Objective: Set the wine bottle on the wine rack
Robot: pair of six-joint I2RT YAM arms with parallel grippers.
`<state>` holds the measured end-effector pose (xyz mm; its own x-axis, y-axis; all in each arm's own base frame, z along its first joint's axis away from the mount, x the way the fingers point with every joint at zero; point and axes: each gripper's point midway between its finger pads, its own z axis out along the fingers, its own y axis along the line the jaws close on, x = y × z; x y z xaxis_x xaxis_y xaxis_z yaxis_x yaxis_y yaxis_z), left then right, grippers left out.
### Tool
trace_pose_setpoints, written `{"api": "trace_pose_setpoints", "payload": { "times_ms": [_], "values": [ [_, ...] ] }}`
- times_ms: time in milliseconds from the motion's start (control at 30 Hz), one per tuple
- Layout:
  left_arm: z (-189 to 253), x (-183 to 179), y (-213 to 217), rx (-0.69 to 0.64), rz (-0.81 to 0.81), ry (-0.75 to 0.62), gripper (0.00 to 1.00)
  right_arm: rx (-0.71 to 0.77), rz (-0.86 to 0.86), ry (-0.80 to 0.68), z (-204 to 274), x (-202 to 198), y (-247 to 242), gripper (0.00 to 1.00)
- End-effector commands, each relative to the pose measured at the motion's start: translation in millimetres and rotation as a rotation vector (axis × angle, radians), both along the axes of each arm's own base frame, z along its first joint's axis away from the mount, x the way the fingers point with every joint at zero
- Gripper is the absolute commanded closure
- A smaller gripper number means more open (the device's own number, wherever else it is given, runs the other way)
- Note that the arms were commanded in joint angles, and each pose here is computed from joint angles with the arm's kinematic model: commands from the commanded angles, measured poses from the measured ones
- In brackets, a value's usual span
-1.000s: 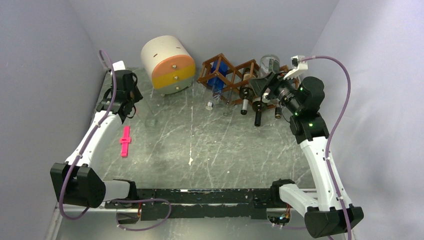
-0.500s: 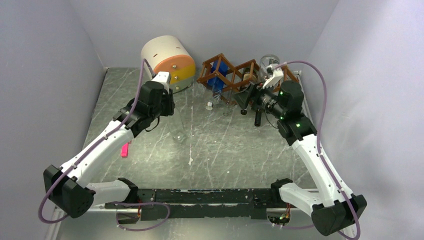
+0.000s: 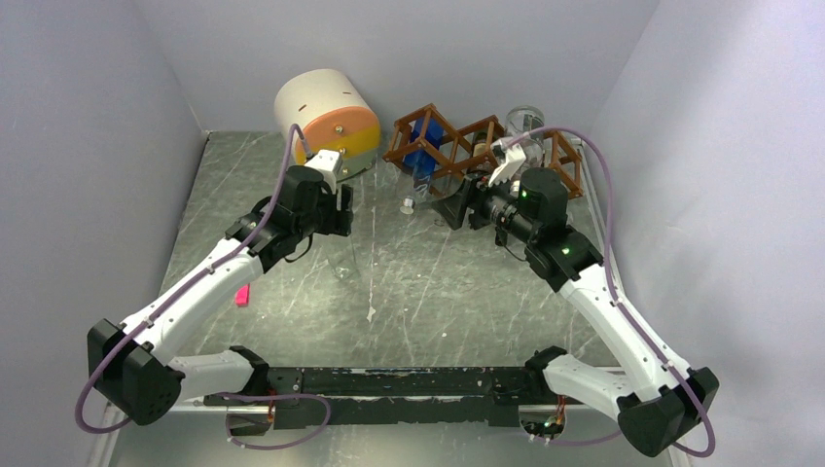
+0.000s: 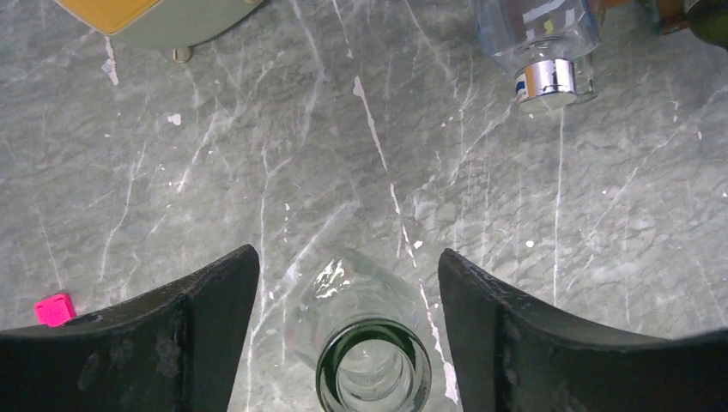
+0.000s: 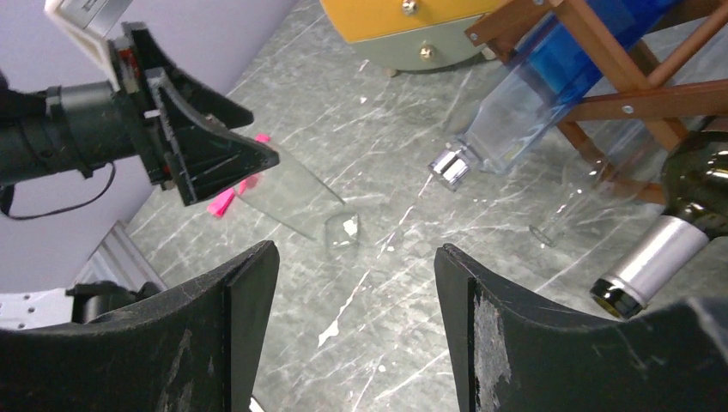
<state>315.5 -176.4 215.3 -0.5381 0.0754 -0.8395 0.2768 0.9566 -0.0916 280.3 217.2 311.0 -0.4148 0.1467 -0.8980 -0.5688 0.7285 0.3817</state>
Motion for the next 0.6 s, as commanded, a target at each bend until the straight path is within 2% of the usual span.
{"api": "trace_pose_setpoints", "payload": {
  "times_ms": [0, 133, 267, 467, 567],
  "values": [
    [24, -7, -11, -0.060, -0.059, -0.042, 0.16, 0.009, 0.036, -0.014, 3, -16, 5, 0.29],
    [64, -15, -18, -0.143, -0.114, -0.121, 0.14, -0.011, 0.052, -0.002, -6, -18, 8, 0.28],
    [93, -24, -10, -0.181, -0.100, -0.186, 0.14, -0.044, 0.080, 0.022, -22, -22, 17, 0.28],
    [114, -36, 11, -0.243, -0.022, -0.268, 0.15, -0.074, 0.142, -0.012, -32, -35, 53, 0.28],
    [124, -36, 27, -0.259, 0.067, -0.305, 0.15, -0.090, 0.162, -0.027, -36, -38, 77, 0.28]
  ]
}}
